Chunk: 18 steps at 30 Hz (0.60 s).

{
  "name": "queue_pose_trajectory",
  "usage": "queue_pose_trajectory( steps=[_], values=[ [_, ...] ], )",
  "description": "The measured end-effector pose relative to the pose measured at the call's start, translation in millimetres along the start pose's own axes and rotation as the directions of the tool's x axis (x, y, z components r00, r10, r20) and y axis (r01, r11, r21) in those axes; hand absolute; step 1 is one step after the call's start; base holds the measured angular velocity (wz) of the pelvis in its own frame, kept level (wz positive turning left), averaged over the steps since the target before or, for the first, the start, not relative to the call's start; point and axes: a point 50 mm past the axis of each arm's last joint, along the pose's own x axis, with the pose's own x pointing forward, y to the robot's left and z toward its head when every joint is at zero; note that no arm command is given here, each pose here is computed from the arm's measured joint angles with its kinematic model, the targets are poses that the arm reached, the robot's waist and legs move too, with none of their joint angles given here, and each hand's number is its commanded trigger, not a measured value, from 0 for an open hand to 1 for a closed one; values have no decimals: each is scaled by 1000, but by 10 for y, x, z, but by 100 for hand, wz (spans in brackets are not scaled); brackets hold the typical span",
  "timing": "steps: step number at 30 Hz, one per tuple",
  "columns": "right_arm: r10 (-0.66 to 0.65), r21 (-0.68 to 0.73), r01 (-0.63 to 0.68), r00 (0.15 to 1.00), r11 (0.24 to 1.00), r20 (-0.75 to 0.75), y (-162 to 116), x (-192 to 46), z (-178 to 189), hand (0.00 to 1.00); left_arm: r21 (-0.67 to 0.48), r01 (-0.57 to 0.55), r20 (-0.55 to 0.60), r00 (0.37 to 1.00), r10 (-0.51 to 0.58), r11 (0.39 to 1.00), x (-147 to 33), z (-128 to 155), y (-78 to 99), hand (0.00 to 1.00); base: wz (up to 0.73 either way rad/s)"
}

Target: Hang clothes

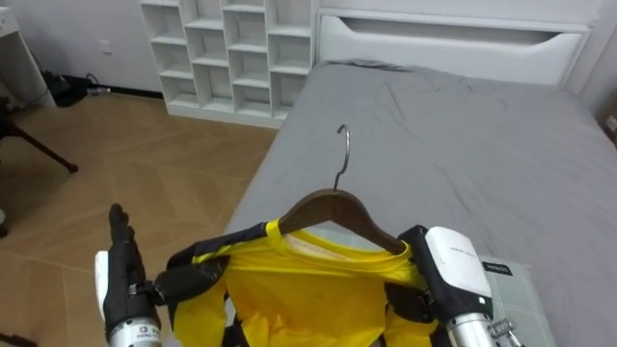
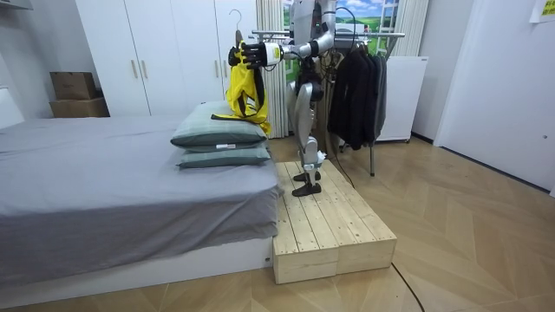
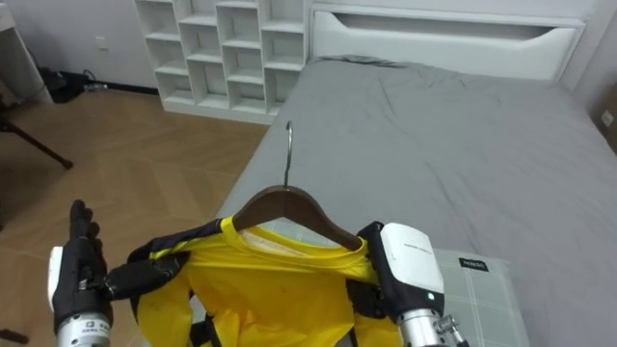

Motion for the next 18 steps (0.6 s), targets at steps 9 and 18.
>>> queue_pose_trajectory(
  steps=[9, 18],
  values=[
    [7, 10, -7, 1000, 1000, -11, 20, -35, -20, 100, 1, 7, -2, 1000, -7, 1000, -5, -6, -1, 0, 0],
    [34, -12, -34, 998, 999, -44, 17, -39, -72, 100, -44, 117, -46, 992, -119, 992, 3, -47, -2, 0, -1]
  ],
)
